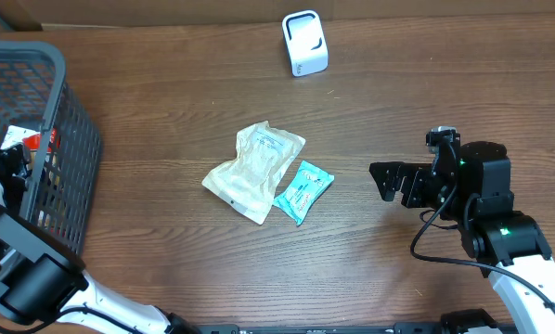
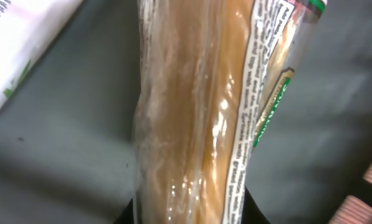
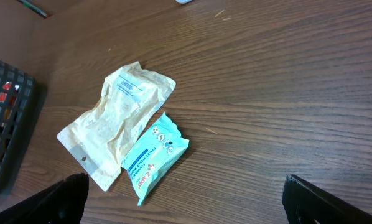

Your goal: Scan the item barcode

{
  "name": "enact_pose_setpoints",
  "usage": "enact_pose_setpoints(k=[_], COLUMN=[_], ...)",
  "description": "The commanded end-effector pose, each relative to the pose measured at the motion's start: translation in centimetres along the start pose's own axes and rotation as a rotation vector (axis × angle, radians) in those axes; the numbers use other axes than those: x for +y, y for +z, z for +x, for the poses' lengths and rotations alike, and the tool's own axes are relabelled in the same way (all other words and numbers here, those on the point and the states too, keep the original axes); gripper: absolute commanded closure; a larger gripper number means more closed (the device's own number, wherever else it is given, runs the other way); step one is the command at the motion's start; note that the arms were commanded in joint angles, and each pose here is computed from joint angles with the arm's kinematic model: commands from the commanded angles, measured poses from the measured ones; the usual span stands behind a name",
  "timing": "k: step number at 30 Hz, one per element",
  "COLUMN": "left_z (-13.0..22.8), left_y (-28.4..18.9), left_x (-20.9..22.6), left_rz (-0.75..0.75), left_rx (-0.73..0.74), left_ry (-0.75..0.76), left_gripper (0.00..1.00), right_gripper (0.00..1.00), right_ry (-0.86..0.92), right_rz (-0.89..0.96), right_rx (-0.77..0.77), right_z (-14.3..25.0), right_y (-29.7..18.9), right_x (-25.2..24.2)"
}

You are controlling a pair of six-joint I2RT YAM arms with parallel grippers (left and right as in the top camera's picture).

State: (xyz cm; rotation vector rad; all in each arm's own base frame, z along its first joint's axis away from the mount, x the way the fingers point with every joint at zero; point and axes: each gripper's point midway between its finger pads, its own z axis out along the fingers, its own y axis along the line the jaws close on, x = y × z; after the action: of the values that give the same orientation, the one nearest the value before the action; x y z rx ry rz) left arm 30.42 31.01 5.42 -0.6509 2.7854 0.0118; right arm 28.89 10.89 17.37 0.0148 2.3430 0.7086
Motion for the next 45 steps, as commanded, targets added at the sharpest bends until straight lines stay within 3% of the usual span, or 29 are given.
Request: enact_pose_setpoints(k=[1,7,12,18,24,27,30,35,38,45], left_z=[-5.2,-12.2,-15.2,-13.4,-8.9,-6.1,-4.2,-1.6,0.9,6.5], left_y=[-4.8,-16.1,-26.8,-38.0,-43.5,-42.7,-40.3,-33.9,-27.8,-18.3], left_x=[-0.6,-2.6,-7.2,-13.6,-17.3,-19.6,-22.4,-28.5,-32.5,-39.9], left_rz=[0.014,-0.027,-0.024,0.043,0.114,0.21,0.266,0.334,0.355,0.396], left_rx=[-0.144,-0.411,-0.649,-0.868,-0.94,-0.845,-0.714,-0.466,-0.268,-0.02], left_ry=[-0.015,-0.002,0.09,0.092,0.086,0.017,0.05,0.227,0.331,0.476], left_gripper=[0.96,0.96,0.96,0.96,0.96,0.96,0.96,0.96,0.96,0.96], right_gripper=[0.0,0.0,0.0,0.0,0.0,0.0,0.0,0.0,0.0,0.0], right_ry=[-0.013,-0.013,-0.013,-0.013,-0.013,-0.013,-0.013,-0.013,-0.013,-0.013], right_rz=[-0.011,-0.011,-0.011,-0.011,-0.011,-0.011,-0.011,-0.011,-0.011,-0.011], right_rx=[-0.03,-0.03,-0.03,-0.03,-0.03,-0.03,-0.03,-0.03,-0.03,-0.03], right_z=[-1.1,-1.1,-1.1,-1.1,-1.1,-1.1,-1.1,-1.1,-1.1,-1.1], right_y=[-0.5,-0.5,-0.5,-0.5,-0.5,-0.5,-0.5,-0.5,-0.5,-0.5], right_x=[0.5,0.5,0.5,0.5,0.5,0.5,0.5,0.5,0.5,0.5])
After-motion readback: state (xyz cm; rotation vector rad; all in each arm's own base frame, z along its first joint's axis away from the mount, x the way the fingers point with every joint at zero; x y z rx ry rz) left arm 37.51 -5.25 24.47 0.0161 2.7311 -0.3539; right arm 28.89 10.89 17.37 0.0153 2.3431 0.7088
